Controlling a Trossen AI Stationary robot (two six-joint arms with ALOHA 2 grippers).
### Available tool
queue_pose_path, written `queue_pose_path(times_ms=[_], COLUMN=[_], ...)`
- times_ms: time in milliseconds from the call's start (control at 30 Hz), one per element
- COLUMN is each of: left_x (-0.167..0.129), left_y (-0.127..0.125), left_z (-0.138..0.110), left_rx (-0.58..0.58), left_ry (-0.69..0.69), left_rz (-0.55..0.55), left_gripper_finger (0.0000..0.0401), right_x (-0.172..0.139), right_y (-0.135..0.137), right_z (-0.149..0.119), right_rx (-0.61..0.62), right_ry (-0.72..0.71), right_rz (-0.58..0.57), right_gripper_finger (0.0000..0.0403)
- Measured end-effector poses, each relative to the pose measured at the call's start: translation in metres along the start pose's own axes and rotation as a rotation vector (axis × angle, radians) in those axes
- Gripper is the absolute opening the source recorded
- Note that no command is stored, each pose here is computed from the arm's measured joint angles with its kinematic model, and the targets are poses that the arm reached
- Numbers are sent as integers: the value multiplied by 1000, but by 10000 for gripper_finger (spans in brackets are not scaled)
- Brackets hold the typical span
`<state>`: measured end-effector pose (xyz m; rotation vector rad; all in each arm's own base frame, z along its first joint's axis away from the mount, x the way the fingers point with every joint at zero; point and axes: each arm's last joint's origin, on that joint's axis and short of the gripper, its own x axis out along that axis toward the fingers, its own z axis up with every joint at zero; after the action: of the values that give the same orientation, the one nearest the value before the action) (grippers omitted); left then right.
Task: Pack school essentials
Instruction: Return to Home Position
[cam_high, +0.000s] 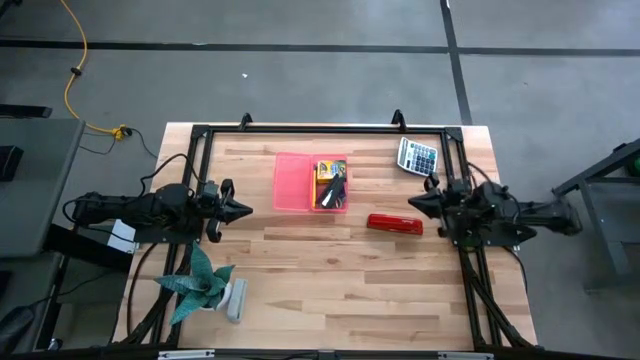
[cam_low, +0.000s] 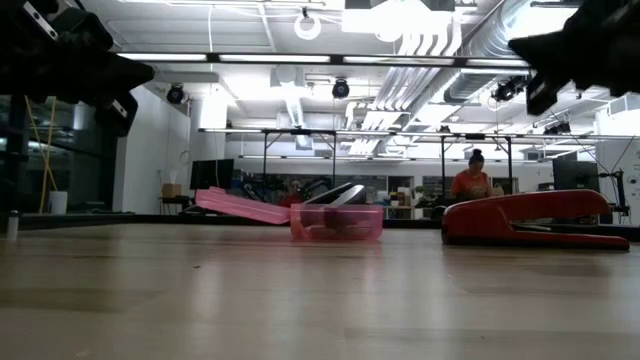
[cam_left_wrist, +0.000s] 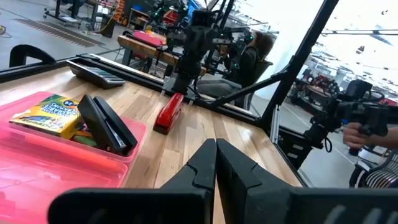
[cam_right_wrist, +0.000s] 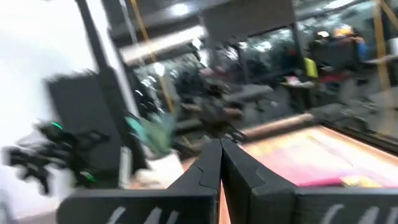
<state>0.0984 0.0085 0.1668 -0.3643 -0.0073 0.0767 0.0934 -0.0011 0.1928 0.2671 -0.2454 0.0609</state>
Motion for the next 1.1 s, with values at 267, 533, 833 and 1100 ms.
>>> queue_pose_path(times_ms=[267, 533, 833, 1100], left_x=[0, 0, 0, 0], left_y=[0, 0, 0, 0], left_z=[0, 0, 0, 0], left_rx=[0, 0, 0, 0], left_ry=[-1, -1, -1, -1], left_rz=[0, 0, 0, 0], left_gripper_finger=[1, 1, 1, 1], right_x=[-2, -3, -2, -2], right_y=[-15, -17, -18, -18], right_z=[-15, -22, -23, -23], right_rx=[-135, -158, -98, 63], right_ry=[129, 217, 224, 207], right_rz=[-188, -192, -201, -218], right_gripper_finger=[0, 0, 0, 0])
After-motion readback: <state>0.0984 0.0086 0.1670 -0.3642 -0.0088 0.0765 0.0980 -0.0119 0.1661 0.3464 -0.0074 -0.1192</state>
